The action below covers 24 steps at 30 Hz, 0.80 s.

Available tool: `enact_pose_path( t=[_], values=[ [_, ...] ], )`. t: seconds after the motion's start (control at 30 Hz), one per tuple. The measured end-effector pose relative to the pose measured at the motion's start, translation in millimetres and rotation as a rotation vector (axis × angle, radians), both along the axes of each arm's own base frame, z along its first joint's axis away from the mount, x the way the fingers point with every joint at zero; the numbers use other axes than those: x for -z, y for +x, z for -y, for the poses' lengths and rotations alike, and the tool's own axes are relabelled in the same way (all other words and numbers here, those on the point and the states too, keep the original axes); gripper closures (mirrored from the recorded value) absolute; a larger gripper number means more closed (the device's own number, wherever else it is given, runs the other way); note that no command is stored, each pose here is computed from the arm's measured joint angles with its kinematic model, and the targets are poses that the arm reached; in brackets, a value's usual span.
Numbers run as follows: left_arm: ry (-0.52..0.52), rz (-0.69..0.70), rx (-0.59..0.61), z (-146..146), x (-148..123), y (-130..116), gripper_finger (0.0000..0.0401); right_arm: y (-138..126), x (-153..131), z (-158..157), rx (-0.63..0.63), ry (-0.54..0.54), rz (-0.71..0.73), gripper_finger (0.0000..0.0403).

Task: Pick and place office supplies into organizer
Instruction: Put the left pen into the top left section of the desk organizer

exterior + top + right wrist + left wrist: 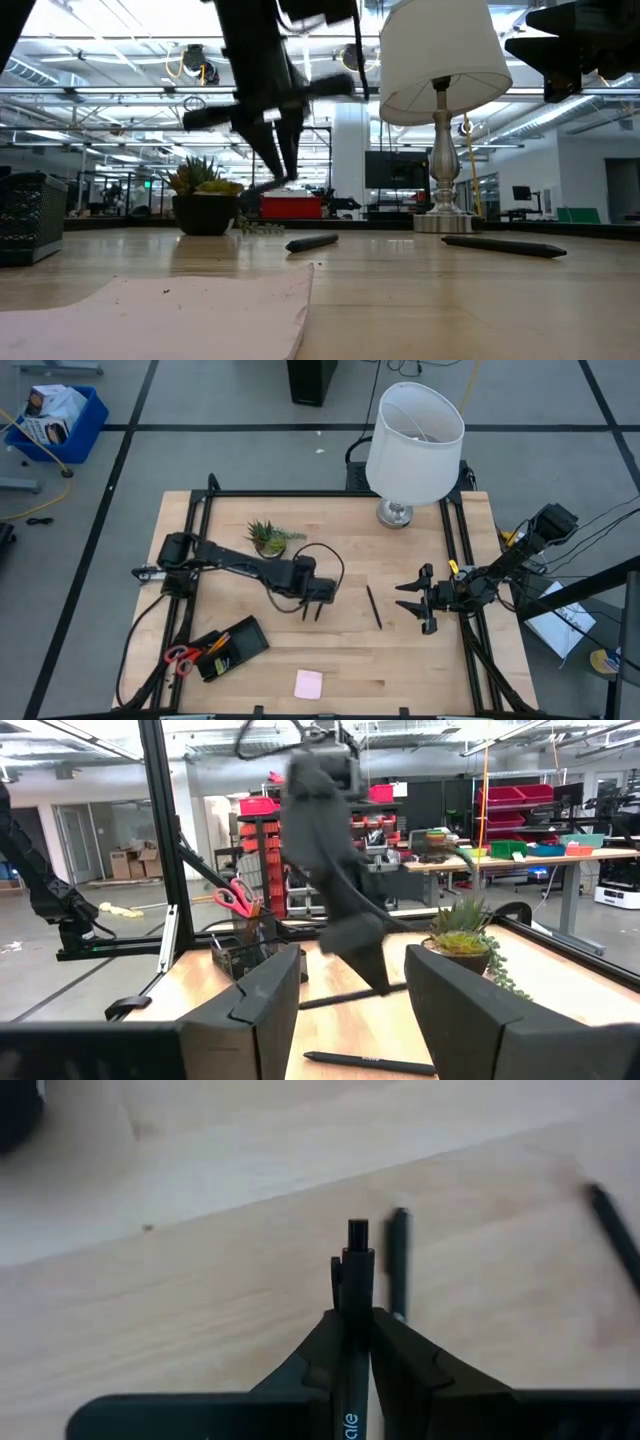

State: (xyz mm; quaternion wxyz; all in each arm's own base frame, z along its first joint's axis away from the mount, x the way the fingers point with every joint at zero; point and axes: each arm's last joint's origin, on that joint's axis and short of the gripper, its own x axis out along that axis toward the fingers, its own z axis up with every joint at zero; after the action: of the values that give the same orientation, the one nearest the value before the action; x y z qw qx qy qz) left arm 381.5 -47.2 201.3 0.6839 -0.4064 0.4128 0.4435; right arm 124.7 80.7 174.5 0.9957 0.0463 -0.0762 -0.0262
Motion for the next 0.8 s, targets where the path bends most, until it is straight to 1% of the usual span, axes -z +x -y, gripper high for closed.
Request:
enact_pose_path(
  t=[0.13,0.33,0.5,0.6,0.8],
  values=[
    [0.092,0.045,0.062,22.3,-19.2,-10.8,0.0356,0.0,0.0,0.0,0.000,0.000,0.000,0.0228],
    [0.173,0.098,0.158,59.8,-47.2,-35.9,0.0356,0.0,-0.1,0.0,0.000,0.001,0.000,0.0227],
    [0.249,0.152,0.286,92.1,-69.0,-61.2,0.0356,0.0,0.0,0.0,0.000,0.000,0.000,0.0225],
    [0.308,0.184,0.334,108.9,-79.5,-78.1,0.0356,0.0,0.0,0.0,0.000,0.000,0.000,0.0227],
    [0.391,0.228,0.434,137.5,-95.6,-113.8,0.0355,0.0,0.0,0.0,0.000,0.000,0.000,0.0229]
  ],
)
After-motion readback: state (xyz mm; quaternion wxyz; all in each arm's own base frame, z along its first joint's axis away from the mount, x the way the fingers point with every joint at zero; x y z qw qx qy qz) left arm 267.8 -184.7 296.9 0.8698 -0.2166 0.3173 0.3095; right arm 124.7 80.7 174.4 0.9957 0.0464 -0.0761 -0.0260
